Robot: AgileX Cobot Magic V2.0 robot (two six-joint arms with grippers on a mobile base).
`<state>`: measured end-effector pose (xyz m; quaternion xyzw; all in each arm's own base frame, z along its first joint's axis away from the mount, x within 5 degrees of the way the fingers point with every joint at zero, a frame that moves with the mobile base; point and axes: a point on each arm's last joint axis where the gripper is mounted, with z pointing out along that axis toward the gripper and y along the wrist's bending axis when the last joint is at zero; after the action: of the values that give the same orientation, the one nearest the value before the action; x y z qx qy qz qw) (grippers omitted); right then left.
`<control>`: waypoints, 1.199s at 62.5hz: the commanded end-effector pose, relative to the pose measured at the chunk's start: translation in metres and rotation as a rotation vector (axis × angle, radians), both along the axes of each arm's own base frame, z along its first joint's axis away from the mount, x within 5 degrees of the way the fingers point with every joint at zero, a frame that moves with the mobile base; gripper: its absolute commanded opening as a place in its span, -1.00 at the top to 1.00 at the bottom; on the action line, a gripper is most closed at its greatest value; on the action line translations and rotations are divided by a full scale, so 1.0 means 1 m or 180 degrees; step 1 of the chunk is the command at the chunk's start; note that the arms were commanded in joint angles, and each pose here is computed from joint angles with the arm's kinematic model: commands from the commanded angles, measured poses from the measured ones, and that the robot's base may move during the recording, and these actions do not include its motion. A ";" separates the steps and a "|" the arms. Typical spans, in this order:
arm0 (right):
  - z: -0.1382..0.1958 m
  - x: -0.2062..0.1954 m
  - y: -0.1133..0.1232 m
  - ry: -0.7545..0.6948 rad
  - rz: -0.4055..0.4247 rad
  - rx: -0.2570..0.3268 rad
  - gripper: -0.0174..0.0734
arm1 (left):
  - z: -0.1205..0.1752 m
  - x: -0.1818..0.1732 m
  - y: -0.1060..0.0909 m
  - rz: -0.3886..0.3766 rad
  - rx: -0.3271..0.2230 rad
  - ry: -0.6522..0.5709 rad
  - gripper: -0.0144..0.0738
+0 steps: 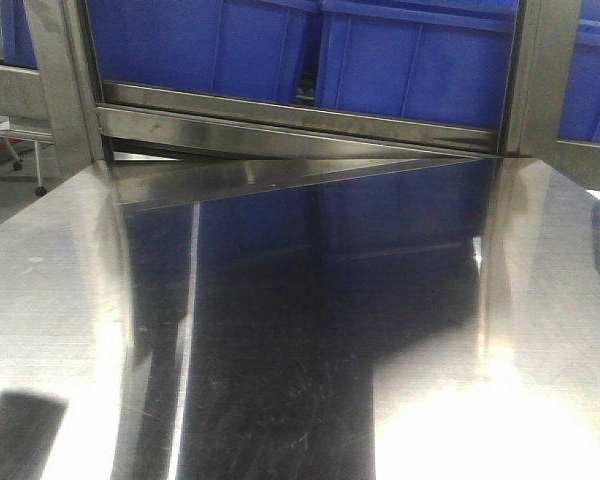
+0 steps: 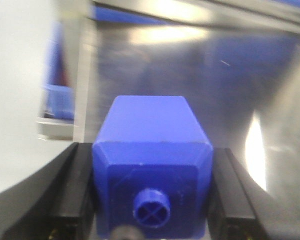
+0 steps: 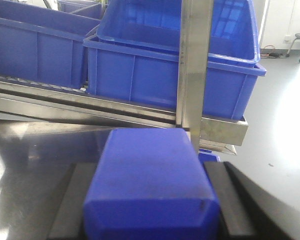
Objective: Pick and sort blue part to right shelf
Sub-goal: 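Turn the base away from the table carrying both blue parts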
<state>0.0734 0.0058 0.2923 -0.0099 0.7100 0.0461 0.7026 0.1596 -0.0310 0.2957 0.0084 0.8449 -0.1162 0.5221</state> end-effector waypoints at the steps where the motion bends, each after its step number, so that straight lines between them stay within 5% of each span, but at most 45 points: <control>1: 0.018 -0.001 -0.001 -0.0377 -0.0023 -0.0040 -0.28 | 0.018 -0.010 0.010 0.0206 -0.0022 -0.0549 -0.20; 17: 0.018 -0.001 -0.001 -0.0377 -0.0023 -0.0040 -0.28 | 0.026 -0.051 0.020 0.0275 0.0242 -0.1061 -0.20; 42: 0.018 -0.001 -0.001 -0.0377 -0.0023 -0.0040 -0.28 | 0.040 -0.097 0.023 0.0280 0.0184 -0.1587 -0.20; 75: 0.018 -0.001 -0.001 -0.0377 -0.0023 -0.0040 -0.28 | 0.040 -0.098 0.024 0.0302 0.0188 -0.1601 -0.20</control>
<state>0.0734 0.0058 0.2923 -0.0099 0.7100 0.0461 0.7026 0.0626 -0.0084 0.3187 0.0176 0.7283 -0.0619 0.6822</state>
